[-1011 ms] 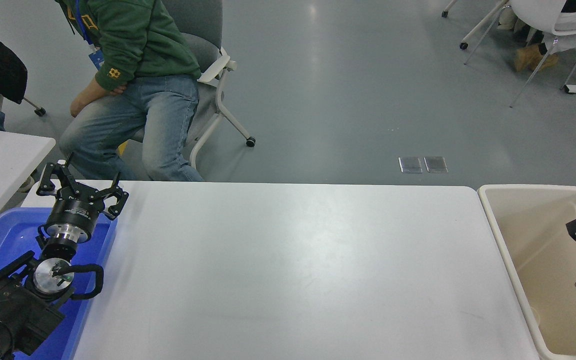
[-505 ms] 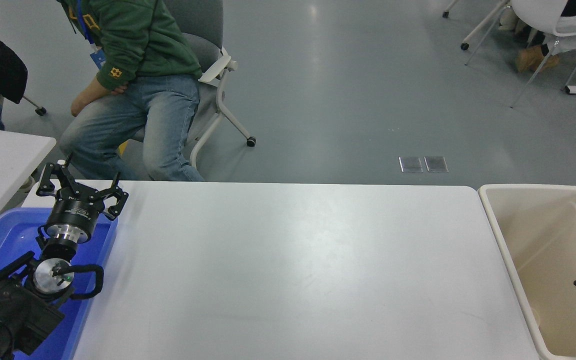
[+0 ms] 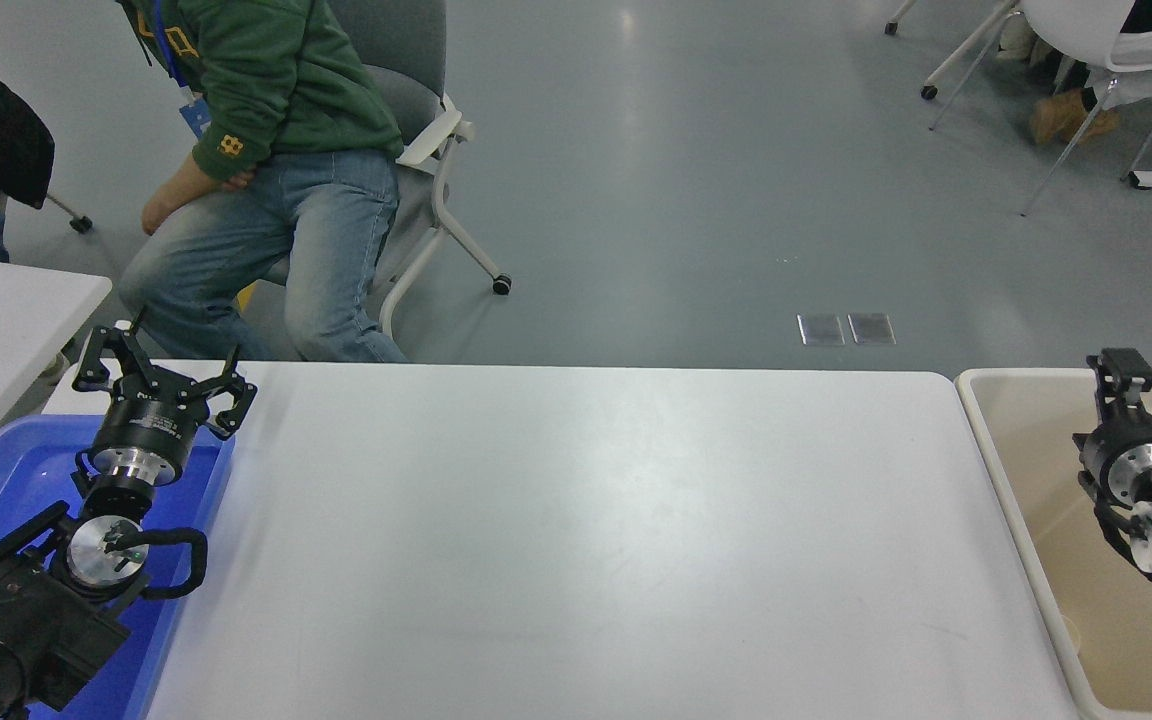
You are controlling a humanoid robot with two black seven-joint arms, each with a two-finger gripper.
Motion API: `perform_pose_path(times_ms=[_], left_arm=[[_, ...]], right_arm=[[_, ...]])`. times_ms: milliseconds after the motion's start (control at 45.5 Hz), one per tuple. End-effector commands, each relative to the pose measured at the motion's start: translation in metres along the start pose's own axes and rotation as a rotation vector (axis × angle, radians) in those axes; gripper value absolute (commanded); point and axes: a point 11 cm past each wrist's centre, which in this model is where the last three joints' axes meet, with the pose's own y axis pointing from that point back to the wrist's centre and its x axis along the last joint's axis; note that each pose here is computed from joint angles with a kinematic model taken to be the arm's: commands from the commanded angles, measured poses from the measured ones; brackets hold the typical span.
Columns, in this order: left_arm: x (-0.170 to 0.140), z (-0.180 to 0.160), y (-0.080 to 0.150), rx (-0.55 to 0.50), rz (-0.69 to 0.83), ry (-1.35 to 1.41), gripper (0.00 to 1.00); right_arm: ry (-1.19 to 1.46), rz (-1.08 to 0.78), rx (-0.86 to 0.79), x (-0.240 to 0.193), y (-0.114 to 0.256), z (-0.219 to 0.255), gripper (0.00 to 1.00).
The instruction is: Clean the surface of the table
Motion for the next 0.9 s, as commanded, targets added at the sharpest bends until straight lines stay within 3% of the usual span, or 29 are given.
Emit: perform_pose_path(times_ms=[0,659,879], left_arm=[[0.000,0.000,0.000,0.000,-0.001,0.000,1.00],[0.000,0.000,0.000,0.000,-0.001,0.000,1.00],[0.000,0.000,0.000,0.000,0.000,0.000,1.00]], right_arm=[[-0.163,-0.210,0.072,-0.038,0.007,-0.023,0.98],[-0.496,-0.416,0.212,-0.160,0.012,-0.028,0.98],[-0.483,-0.310,0.199,-0.151,0.005,0.008,0.98]])
